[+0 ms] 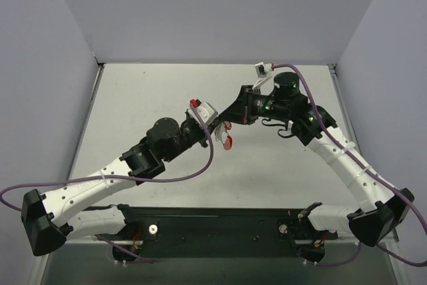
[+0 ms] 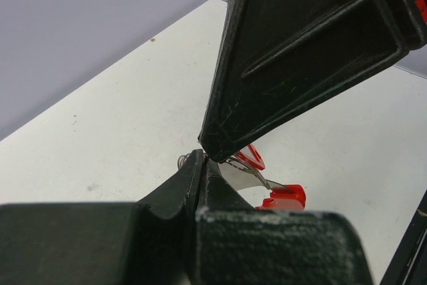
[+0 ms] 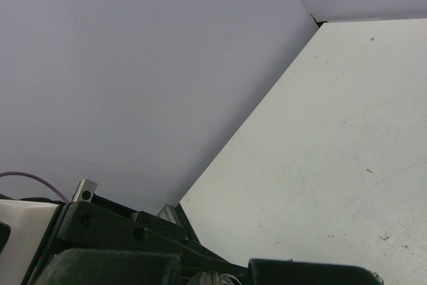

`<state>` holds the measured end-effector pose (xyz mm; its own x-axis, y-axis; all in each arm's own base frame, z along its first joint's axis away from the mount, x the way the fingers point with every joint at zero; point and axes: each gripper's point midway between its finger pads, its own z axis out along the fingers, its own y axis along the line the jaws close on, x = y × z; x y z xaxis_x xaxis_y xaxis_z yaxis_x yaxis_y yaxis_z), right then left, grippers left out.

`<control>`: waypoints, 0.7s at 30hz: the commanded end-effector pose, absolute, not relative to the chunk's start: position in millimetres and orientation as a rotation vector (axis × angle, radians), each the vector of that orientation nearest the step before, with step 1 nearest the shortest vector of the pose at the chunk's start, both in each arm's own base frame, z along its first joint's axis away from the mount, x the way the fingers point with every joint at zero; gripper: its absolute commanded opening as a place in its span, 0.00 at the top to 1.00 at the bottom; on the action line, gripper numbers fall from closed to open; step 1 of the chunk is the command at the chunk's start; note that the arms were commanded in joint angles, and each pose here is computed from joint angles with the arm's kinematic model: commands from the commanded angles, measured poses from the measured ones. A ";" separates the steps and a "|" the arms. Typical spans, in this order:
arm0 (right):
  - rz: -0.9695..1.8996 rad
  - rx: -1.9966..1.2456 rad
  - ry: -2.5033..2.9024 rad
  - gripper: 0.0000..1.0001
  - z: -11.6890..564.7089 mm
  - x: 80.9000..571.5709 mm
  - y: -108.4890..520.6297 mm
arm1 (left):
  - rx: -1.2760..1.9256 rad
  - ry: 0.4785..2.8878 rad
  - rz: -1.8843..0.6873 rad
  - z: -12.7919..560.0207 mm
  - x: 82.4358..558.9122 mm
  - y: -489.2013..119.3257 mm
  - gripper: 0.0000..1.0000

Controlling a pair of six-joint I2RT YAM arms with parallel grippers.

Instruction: Put the keys on the keyring

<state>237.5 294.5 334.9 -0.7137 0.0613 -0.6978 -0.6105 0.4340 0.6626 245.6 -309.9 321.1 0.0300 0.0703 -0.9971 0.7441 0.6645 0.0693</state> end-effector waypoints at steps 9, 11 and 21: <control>1.250 -0.608 2.002 1.00 348.0 213.1 298.5 | 0.501 1.296 -0.531 392.0 263.8 -285.5 1.00; 1.216 -0.604 1.971 1.00 355.2 214.7 293.9 | 0.505 1.283 -0.511 394.5 264.8 -283.5 1.00; 1.274 -0.645 1.937 1.00 379.2 211.4 306.7 | 0.506 1.228 -0.436 413.6 269.6 -283.3 1.00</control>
